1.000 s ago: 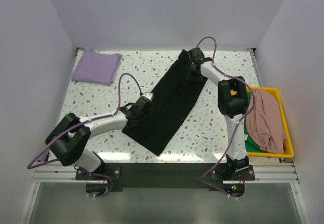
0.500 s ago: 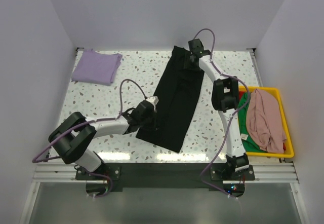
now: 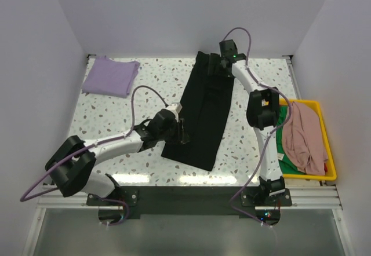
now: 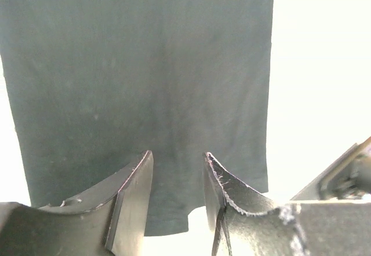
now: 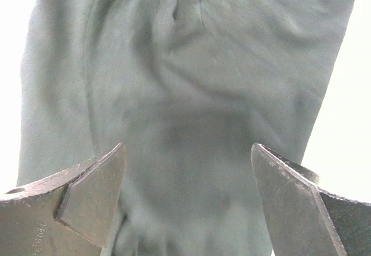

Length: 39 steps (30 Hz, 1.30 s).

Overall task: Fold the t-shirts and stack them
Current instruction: Fold the tshirt

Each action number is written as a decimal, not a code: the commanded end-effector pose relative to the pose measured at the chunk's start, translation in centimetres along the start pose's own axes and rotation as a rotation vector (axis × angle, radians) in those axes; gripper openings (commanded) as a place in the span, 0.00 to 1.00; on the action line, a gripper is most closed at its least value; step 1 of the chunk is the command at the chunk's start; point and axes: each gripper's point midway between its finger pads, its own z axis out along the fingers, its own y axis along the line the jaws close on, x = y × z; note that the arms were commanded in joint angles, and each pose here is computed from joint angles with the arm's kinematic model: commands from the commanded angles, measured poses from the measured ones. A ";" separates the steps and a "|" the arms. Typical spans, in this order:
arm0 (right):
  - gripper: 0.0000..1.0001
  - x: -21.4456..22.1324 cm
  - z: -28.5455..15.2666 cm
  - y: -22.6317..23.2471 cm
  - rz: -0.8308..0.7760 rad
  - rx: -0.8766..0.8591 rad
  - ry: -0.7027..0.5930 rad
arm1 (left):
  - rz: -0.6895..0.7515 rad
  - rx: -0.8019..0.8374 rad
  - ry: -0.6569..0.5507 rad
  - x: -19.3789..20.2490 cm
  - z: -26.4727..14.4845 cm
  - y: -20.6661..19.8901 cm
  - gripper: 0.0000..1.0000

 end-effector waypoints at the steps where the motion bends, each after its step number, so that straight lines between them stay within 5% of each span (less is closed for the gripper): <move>1: 0.92 -8.5 -11.8 1.0 0.062 -0.061 -0.217 | 0.029 -0.014 -0.147 -4.7 -2.9 -1.3 0.45; 8: 0.82 -1.6 -18.4 3.8 0.028 -0.025 -0.181 | 0.053 -0.017 -0.154 -4.6 -3.1 -0.3 0.35; 13: 0.55 8.6 -19.1 3.7 0.041 -0.029 -0.036 | 0.041 -0.028 -0.086 -2.5 -2.0 0.6 0.28; 20: 0.55 21.2 -24.9 7.0 -0.068 -0.180 0.017 | 0.013 -0.083 -0.109 -2.7 -1.9 2.3 0.30; 26: 0.55 27.6 -29.0 9.1 -0.118 -0.329 0.006 | -0.006 -0.079 -0.051 -0.5 -1.0 3.3 0.30; 39: 0.55 33.3 -29.4 14.8 -0.371 -0.358 -0.067 | -0.039 -0.094 -0.019 0.8 -0.7 4.9 0.29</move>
